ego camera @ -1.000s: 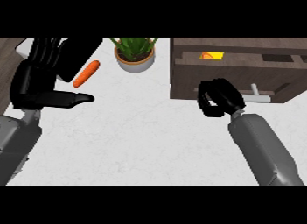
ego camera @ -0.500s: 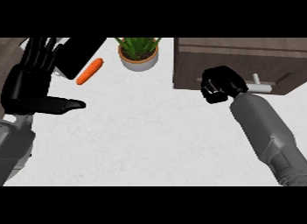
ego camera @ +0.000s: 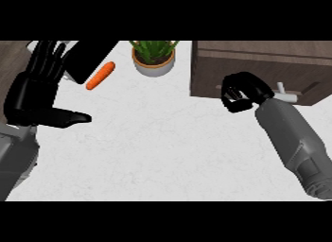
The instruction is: Pick up the cup, place it into the drawer and close the drawer
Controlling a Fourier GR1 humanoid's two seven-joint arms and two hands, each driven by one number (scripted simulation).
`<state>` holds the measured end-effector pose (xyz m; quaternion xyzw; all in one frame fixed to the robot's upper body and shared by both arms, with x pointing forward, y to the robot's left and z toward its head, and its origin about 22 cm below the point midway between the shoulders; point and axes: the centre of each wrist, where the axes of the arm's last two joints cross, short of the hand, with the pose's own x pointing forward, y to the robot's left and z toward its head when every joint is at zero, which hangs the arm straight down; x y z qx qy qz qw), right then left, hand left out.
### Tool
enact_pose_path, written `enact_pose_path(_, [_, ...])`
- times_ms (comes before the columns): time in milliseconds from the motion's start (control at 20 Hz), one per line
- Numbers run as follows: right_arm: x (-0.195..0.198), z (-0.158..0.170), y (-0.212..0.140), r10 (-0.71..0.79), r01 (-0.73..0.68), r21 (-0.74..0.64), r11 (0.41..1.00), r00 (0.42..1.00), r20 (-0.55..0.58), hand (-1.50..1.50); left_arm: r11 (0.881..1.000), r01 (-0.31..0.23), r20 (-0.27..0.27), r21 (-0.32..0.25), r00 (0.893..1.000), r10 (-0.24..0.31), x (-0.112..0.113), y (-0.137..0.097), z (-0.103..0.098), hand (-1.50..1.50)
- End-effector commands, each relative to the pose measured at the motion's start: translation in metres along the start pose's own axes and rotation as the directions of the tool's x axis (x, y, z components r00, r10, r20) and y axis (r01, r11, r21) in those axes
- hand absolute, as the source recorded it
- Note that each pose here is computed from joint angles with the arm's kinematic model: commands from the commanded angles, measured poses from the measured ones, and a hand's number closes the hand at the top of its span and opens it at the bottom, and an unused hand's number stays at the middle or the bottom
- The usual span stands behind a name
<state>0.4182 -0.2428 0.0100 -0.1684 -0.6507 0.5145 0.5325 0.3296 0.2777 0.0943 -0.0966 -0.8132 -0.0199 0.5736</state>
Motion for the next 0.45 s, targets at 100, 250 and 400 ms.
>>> enact_pose_path(100, [-0.01, 0.004, -0.064, -0.012, -0.006, -0.169, 0.986, 0.994, -0.106, 1.5, 1.0, -0.024, -0.003, -0.015, 1.0, 0.024, -0.007, -0.007, 0.001, -1.5])
enact_pose_path(250, [-0.017, 0.011, -0.064, -0.029, 0.01, -0.171, 0.985, 0.994, -0.105, 1.5, 0.999, -0.032, -0.011, -0.023, 0.999, 0.031, -0.007, -0.009, 0.001, -1.5])
enact_pose_path(400, [-0.016, 0.01, -0.065, -0.024, 0.007, -0.169, 0.986, 0.995, -0.099, 1.5, 0.999, -0.013, -0.021, -0.033, 1.0, 0.012, -0.013, -0.002, 0.006, -1.5])
